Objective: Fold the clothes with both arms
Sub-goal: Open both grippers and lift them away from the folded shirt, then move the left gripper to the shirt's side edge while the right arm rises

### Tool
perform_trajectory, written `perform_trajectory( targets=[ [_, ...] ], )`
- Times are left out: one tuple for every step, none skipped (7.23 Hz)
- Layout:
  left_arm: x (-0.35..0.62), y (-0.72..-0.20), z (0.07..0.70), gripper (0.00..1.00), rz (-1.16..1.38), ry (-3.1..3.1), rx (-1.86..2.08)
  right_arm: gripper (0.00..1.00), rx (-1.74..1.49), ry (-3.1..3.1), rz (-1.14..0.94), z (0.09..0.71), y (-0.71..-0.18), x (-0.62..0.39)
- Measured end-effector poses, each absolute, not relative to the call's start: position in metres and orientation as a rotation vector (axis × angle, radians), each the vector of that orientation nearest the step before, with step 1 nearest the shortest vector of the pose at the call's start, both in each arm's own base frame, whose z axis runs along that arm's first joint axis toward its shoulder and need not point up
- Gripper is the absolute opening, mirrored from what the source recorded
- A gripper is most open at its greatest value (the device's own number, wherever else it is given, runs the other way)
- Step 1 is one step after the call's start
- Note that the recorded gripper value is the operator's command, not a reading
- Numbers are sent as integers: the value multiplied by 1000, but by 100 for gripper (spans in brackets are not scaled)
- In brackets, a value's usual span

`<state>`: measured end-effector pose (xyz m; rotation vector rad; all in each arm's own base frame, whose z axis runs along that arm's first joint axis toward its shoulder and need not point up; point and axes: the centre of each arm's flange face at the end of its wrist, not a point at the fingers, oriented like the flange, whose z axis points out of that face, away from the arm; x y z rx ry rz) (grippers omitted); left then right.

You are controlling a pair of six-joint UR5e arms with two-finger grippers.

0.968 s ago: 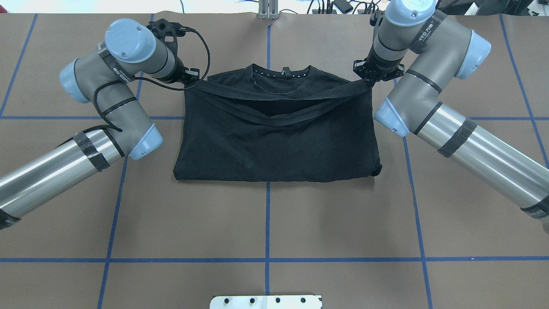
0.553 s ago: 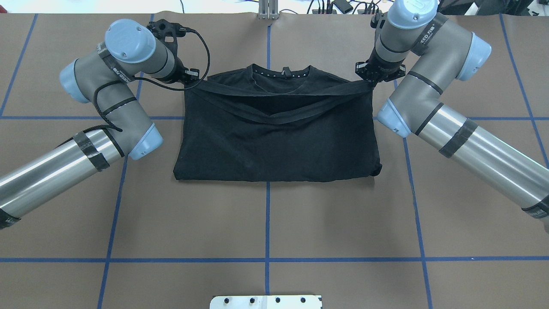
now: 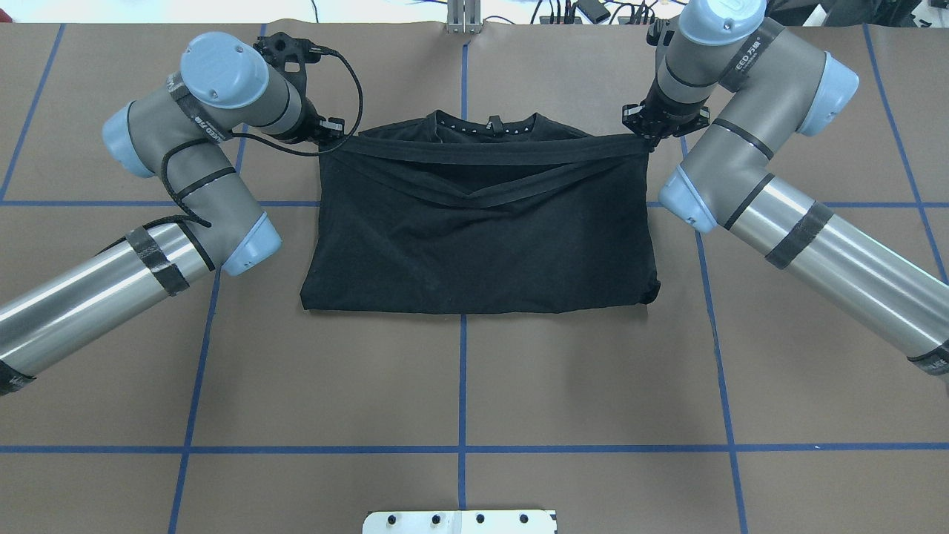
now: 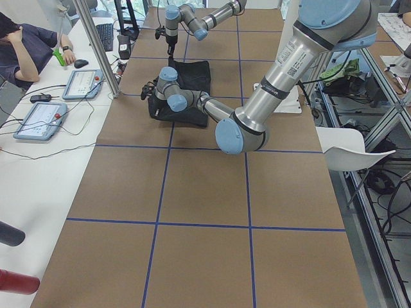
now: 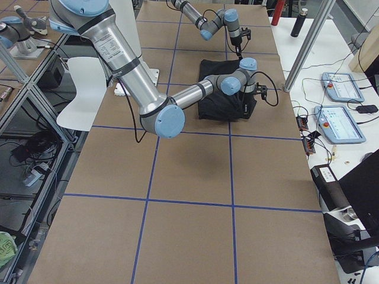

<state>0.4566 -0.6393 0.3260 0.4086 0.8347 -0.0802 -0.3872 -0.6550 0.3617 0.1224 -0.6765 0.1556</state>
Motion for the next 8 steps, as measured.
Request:
perform_trajectory(
  targets=[
    [455,-640,324,100,-72,846,423,99,122,-675,160,362,-657,-383],
    [449,-643,321,100,-56,851,444,99,122,-676,171,361,-662,-374],
    [436,-650,318,100,-27,862,456,99,119,-686,180,360,-670,-360],
    [426,-652,315,100,13,885,448,99,106,-709,173,358,-676,-346],
    [419,-648,314,100,42,908,439,99,95,-735,149,357,-679,-336],
    [411,-636,317,100,65,931,431,99,91,-753,108,360,-678,-328],
    [400,-616,324,100,86,959,419,99,91,-767,70,366,-672,-322],
    [388,-587,333,100,112,992,399,99,96,-780,47,370,-662,-315]
  ],
)
